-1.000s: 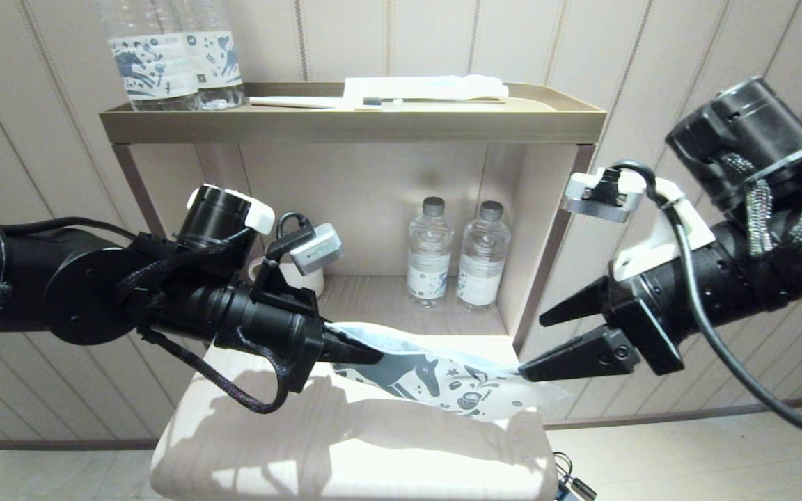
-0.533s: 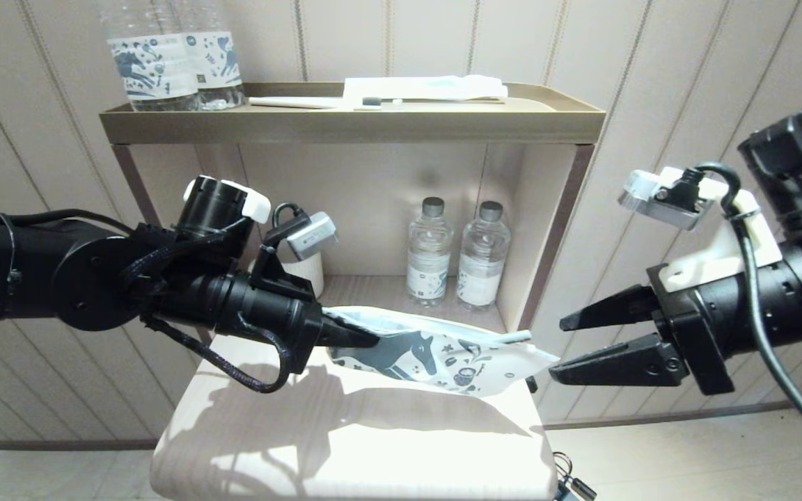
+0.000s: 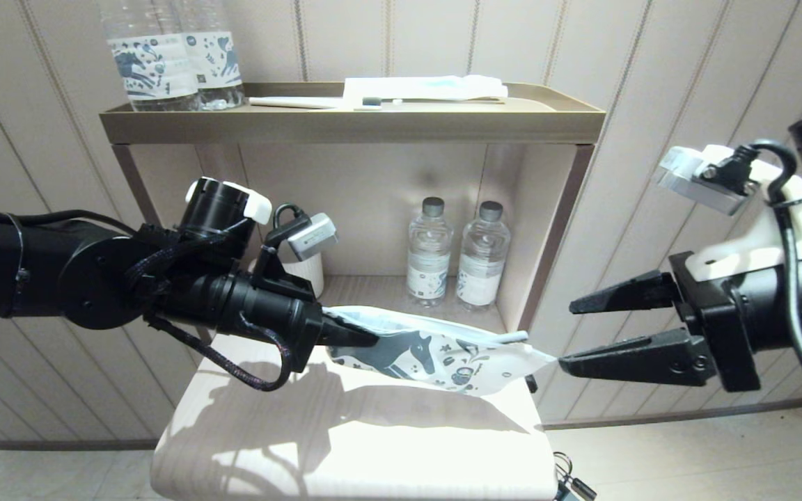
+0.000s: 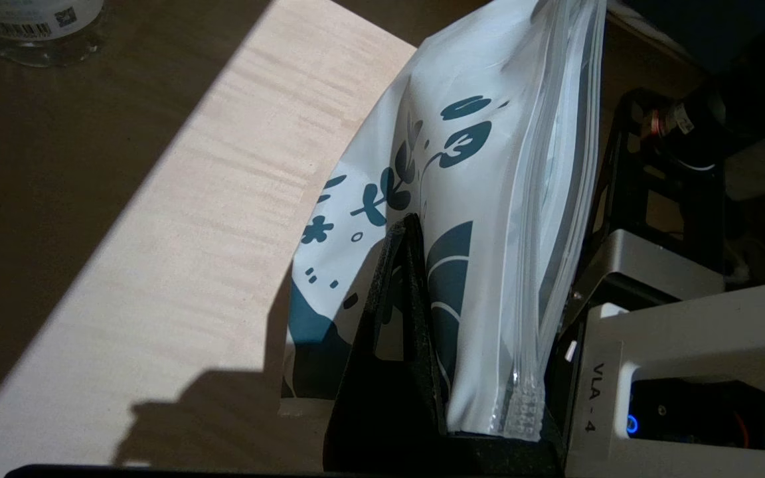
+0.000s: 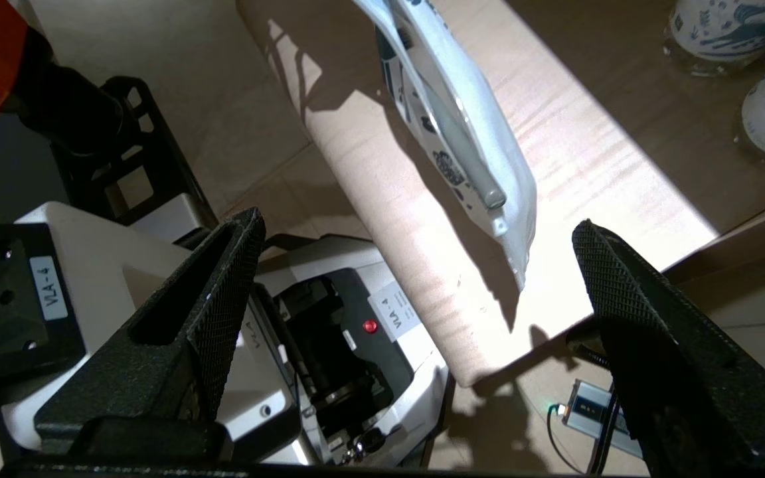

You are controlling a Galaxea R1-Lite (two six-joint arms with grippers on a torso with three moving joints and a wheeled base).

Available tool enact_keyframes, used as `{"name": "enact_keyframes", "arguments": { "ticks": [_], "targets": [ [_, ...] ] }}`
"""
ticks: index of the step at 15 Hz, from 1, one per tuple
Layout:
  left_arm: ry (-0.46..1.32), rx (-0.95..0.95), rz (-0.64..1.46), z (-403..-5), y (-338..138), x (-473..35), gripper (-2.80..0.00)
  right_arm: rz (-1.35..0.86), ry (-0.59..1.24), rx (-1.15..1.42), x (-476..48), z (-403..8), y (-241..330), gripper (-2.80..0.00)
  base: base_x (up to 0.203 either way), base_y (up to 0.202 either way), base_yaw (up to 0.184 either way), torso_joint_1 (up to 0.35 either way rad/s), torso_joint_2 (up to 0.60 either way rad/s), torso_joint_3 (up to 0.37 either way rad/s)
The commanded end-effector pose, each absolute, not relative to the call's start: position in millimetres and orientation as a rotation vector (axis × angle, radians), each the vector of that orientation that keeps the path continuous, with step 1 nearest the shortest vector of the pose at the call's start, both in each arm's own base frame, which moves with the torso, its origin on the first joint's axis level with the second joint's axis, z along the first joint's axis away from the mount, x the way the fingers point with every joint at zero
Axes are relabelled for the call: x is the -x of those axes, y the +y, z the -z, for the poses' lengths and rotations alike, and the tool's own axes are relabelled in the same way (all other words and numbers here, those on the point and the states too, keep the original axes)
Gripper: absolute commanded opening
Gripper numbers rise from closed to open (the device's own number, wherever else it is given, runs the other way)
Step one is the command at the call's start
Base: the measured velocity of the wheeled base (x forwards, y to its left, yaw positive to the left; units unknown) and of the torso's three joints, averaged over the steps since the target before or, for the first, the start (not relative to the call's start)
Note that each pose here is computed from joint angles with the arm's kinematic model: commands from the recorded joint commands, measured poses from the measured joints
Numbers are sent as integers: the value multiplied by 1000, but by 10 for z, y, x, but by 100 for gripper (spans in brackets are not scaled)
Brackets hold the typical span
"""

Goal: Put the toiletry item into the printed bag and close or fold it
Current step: Hand it to the other hand

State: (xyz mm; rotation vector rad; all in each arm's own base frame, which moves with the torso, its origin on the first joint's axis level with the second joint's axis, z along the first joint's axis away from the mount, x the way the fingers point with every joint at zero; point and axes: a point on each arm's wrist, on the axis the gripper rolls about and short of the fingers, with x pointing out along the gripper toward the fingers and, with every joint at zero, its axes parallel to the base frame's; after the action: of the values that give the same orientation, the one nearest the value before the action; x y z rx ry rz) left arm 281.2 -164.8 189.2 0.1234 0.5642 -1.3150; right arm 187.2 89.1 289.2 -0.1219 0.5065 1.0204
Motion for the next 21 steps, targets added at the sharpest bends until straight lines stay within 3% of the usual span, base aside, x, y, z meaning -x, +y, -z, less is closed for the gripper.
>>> {"name": "enact_keyframes", "arguments": {
  "ticks": [1, 4, 5, 16, 21],
  "targets": [
    [561, -123, 1319, -1898, -1645, -2810, -280, -1016, 489, 106, -1905, -2849, 905, 0, 0, 0, 0, 0, 0, 0],
    [561, -124, 1320, -1896, -1645, -2810, -280, -1009, 489, 93, -1938, -2802, 917, 0, 0, 0, 0, 0, 0, 0],
    [561, -123, 1319, -1899, -1644, -2807, -280, -1008, 483, 92, -1951, -2799, 922, -280, 0, 0, 0, 0, 0, 0],
    [559, -114, 1313, -1925, -1638, -2827, -280, -996, 533, 86, -2116, -2644, 979, -280, 0, 0, 0, 0, 0, 0],
    [562, -61, 1277, -2029, -1591, -2880, -280, -885, 458, 80, -2184, -2772, 750, -280, 0, 0, 0, 0, 0, 0]
  ]
}}
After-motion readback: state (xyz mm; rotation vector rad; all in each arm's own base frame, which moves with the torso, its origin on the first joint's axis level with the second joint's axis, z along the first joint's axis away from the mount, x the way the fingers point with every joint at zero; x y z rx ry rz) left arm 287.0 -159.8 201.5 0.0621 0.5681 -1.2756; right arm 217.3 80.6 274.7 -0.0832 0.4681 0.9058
